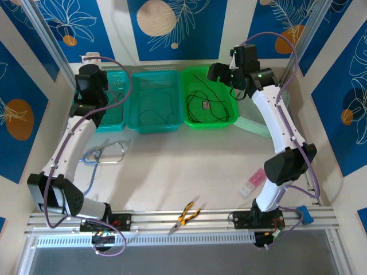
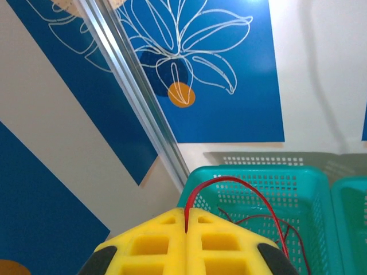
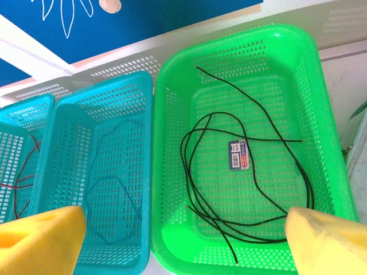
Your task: Untangle the cables
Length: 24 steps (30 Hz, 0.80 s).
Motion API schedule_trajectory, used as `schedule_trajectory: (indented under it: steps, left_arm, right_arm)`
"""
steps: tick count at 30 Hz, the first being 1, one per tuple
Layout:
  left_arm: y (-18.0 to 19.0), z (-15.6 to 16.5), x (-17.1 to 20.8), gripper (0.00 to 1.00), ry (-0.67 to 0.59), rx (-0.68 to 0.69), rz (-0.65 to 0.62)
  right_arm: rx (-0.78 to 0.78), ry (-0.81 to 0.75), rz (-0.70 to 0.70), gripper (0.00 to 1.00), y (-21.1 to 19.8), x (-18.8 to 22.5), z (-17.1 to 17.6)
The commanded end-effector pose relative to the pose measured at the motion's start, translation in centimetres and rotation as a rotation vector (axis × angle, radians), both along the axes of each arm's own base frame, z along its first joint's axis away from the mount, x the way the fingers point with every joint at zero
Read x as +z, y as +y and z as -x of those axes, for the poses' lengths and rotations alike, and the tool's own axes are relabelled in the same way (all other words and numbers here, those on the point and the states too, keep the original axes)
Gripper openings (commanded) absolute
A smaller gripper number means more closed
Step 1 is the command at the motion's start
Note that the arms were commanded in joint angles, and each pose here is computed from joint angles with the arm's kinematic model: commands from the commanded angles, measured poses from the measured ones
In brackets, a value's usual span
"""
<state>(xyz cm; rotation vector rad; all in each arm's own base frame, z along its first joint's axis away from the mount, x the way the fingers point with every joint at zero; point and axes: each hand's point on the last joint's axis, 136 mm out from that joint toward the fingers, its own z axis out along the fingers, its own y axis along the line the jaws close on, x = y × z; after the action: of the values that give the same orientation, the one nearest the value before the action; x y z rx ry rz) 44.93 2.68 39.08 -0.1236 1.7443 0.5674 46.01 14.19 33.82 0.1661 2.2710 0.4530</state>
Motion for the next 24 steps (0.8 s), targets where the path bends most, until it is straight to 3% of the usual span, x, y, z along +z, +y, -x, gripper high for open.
schedule_trajectory:
  steps: [1,12,17,24]
  left_arm:
    - [0.2,-0.5,-1.9,0.0,0.019,0.037,0.02]
    - [2.9,-0.9,-12.9,0.0,0.188,0.117,0.201]
    - [4.1,-1.2,-16.2,0.0,0.23,0.155,0.199]
    - [4.4,-2.6,-22.1,0.0,0.433,0.138,0.302]
  right_arm:
    - [0.016,-0.029,-0.005,0.9,-0.4,1.4,1.1]
    - [0.013,-0.023,-0.004,0.9,-1.1,1.1,2.3]
    - [0.012,-0.011,-0.021,0.9,-1.0,0.6,2.8]
    - [0.003,-0.011,-0.033,0.9,-1.3,0.5,3.6]
